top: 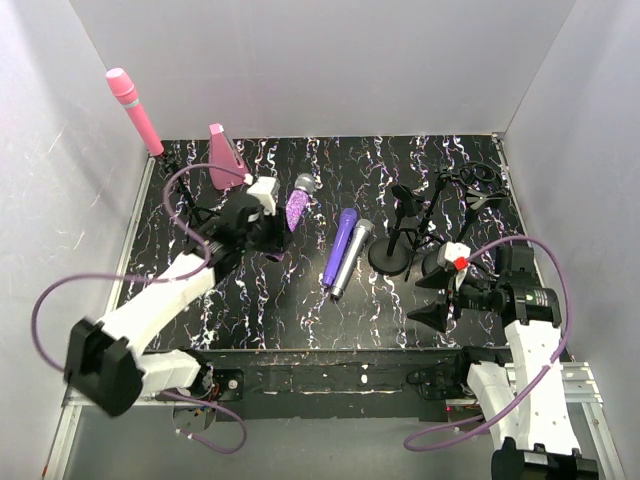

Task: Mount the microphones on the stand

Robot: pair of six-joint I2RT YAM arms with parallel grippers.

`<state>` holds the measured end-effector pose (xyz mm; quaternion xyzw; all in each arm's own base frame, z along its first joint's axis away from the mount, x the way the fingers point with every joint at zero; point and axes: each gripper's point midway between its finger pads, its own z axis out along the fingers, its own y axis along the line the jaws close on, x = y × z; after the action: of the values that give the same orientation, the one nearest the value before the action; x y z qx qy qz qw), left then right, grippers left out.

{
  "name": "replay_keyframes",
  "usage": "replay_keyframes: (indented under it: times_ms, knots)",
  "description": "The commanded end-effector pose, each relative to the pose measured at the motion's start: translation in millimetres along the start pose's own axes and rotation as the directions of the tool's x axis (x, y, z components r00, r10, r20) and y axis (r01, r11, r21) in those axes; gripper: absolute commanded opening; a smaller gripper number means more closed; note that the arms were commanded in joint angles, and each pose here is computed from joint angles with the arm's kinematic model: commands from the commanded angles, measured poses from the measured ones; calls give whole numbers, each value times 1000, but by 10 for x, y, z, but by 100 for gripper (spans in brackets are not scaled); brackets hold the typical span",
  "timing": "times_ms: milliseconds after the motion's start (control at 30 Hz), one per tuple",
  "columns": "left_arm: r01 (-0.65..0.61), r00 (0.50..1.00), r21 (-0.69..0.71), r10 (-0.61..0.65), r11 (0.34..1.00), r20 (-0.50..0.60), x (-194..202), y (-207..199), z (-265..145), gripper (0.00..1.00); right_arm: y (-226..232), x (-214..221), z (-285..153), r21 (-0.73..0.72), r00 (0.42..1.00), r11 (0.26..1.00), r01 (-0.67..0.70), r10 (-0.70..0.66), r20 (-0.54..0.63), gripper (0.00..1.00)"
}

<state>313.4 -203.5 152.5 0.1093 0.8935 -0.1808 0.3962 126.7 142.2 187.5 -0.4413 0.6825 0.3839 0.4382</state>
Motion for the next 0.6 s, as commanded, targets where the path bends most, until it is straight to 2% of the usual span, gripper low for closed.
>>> replay_keyframes:
  times_ms: [0, 133, 333, 567]
  knots:
    - [39, 972, 233, -91, 972, 215, -303, -407, -535, 0, 127, -362, -96, -48, 997, 996, 71, -69, 38, 85]
    - [58, 952, 352, -159, 934, 263, -228, -560, -869, 0, 198, -528, -156, -77, 996, 993, 84, -82, 37, 84]
    - [33, 913, 503, -231, 864, 336, -340, -795, -1351, 0, 294, -677, -192, -127, 996, 988, 88, -84, 31, 84]
    - [40, 902, 579, -278, 814, 329, -452, -969, -1457, 0, 529, -763, -157, -260, 993, 960, 109, -118, -18, 84]
